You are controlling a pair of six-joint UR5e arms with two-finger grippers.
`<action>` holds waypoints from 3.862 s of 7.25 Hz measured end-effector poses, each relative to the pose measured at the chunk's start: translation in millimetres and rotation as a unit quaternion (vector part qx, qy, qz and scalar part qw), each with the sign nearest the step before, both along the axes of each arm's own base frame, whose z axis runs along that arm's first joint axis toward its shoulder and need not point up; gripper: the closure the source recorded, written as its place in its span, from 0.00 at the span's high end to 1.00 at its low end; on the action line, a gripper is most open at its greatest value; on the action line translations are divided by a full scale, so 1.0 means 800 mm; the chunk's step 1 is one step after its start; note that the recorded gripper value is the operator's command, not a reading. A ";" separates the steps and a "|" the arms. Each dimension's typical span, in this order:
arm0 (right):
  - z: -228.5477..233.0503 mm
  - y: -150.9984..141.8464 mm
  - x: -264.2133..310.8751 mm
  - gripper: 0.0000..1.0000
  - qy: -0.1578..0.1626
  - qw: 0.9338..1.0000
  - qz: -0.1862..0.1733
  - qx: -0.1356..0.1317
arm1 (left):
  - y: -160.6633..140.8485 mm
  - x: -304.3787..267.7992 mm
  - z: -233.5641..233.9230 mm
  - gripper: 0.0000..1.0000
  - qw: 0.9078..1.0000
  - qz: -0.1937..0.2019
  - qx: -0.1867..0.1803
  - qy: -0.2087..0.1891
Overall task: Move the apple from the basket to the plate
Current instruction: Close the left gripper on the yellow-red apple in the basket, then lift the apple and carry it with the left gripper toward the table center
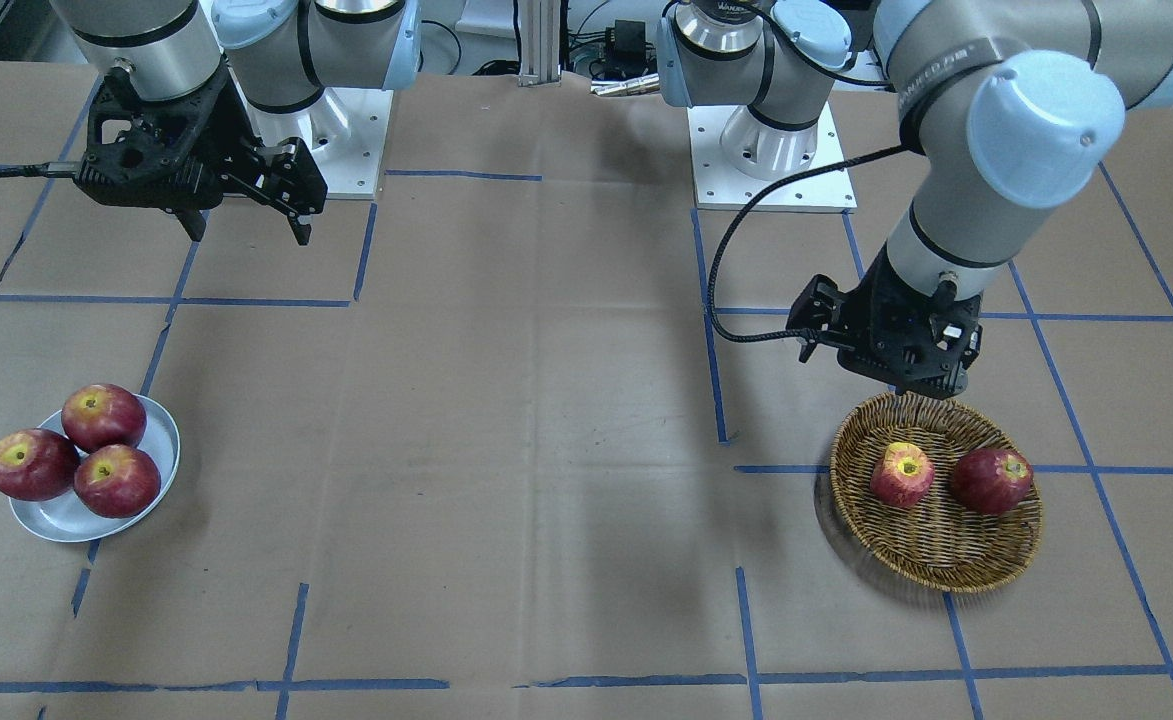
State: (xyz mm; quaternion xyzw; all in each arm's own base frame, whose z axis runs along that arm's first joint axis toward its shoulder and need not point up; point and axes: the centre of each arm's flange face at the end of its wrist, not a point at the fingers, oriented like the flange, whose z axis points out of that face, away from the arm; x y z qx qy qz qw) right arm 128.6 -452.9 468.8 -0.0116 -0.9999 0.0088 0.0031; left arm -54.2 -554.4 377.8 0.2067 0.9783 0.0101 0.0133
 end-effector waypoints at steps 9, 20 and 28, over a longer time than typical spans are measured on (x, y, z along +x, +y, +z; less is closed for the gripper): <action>0.000 0.000 0.000 1.00 0.000 1.000 0.000 0.000 | -0.032 0.155 -0.224 0.66 0.999 0.025 0.001 0.023; 0.000 0.000 0.000 1.00 0.000 1.000 0.000 0.000 | -0.022 -0.251 -0.090 0.35 0.990 0.143 -0.013 0.014; -0.002 0.000 0.000 1.00 0.000 1.000 0.001 0.001 | -0.005 -0.404 -0.225 0.38 0.990 0.140 -0.017 0.008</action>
